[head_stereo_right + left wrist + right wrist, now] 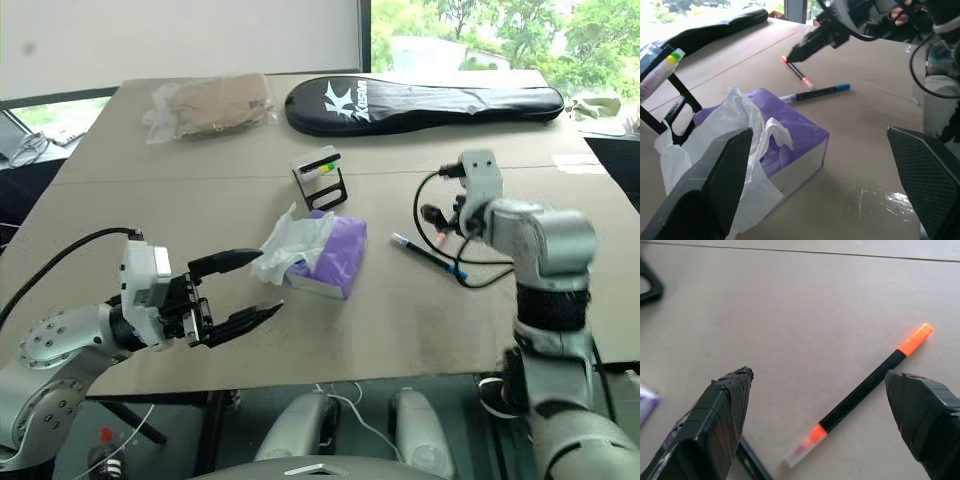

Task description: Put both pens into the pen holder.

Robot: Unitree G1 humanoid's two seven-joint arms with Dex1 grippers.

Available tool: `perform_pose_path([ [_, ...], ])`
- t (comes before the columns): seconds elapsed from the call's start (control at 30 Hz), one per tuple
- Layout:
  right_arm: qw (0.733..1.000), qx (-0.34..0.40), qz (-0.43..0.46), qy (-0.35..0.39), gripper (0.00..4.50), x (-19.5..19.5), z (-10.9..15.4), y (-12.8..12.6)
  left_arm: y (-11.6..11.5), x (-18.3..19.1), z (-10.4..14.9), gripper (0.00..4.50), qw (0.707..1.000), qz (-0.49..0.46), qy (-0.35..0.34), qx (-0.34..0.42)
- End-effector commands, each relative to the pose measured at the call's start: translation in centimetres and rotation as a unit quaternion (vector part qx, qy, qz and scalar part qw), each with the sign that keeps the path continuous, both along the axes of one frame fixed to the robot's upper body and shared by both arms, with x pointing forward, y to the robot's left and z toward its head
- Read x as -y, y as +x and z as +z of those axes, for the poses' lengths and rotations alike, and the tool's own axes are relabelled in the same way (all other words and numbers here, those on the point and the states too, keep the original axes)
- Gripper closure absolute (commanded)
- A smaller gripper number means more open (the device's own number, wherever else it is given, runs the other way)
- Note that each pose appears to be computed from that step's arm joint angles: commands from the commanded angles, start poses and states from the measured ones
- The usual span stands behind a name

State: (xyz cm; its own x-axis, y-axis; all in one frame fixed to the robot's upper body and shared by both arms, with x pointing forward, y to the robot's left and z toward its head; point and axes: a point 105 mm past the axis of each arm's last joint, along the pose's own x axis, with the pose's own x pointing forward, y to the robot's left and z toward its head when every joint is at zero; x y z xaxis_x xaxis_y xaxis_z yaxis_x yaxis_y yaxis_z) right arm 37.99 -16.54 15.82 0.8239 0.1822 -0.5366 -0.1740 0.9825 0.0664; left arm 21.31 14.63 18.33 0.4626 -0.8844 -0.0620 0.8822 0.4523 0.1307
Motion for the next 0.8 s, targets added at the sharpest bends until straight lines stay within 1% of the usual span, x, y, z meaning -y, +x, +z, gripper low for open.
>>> perform_pose_path([
  [0.03,0.998,-0.051,-0.038,-0.022,0.00,0.8,-1.6,0.6,-0.3,1.1,2.4,0.03,0.999,-0.029,-0.012,0.032],
  [0.07,0.996,-0.066,-0.044,-0.031,0.00,1.0,-2.2,0.7,-0.1,1.2,3.0,0.03,0.999,-0.028,-0.018,0.041],
  [0.17,0.994,-0.088,-0.043,-0.056,0.77,1.4,-3.3,0.6,0.6,1.2,4.3,0.00,0.997,-0.021,-0.041,0.058],
  [0.2,0.993,-0.093,-0.039,-0.062,1.24,1.4,-3.6,0.5,0.9,1.2,4.6,0.00,0.997,-0.019,-0.045,0.063],
  [0.27,0.992,-0.099,-0.031,-0.069,1.79,1.4,-4.1,0.3,1.1,1.3,4.7,0.00,0.997,-0.017,-0.048,0.065],
  [0.4,0.992,-0.097,-0.020,-0.078,3.33,1.4,-4.4,0.0,1.3,1.7,4.7,0.00,0.996,-0.012,-0.059,0.059],
  [0.43,0.993,-0.091,-0.020,-0.078,3.77,1.5,-4.3,0.0,1.6,1.8,4.8,0.00,0.996,-0.001,-0.069,0.054],
  [0.47,0.994,-0.080,-0.022,-0.076,3.92,1.7,-4.0,0.0,1.9,1.9,5.1,0.00,0.995,0.013,-0.087,0.046],
  [0.5,0.996,-0.057,-0.024,-0.067,4.40,2.0,-3.3,0.1,2.4,2.0,5.4,0.00,0.993,0.029,-0.106,0.031],
  [0.57,0.999,-0.004,-0.008,-0.031,4.49,1.9,-1.5,0.2,3.2,2.3,5.5,0.00,0.991,0.054,-0.125,-0.013],
  [0.6,1.000,0.026,0.016,-0.004,4.49,1.4,-0.3,-0.1,3.7,2.5,5.2,0.00,0.988,0.069,-0.128,-0.051],
  [0.67,0.992,0.094,0.081,0.037,4.49,0.0,2.4,-1.4,4.2,3.3,5.5,0.00,0.977,0.068,-0.160,-0.120],
  [0.7,0.975,0.143,0.150,0.085,4.49,-1.8,4.7,-3.1,4.7,3.8,5.8,0.00,0.964,0.061,-0.196,-0.169],
  [0.73,0.954,0.178,0.214,0.113,4.49,-3.3,6.5,-5.0,5.0,4.3,6.0,0.00,0.954,0.054,-0.219,-0.200],
  [0.8,0.915,0.216,0.321,0.119,4.49,-5.9,8.0,-8.4,5.4,5.4,6.2,0.00,0.932,0.040,-0.251,-0.259],
])
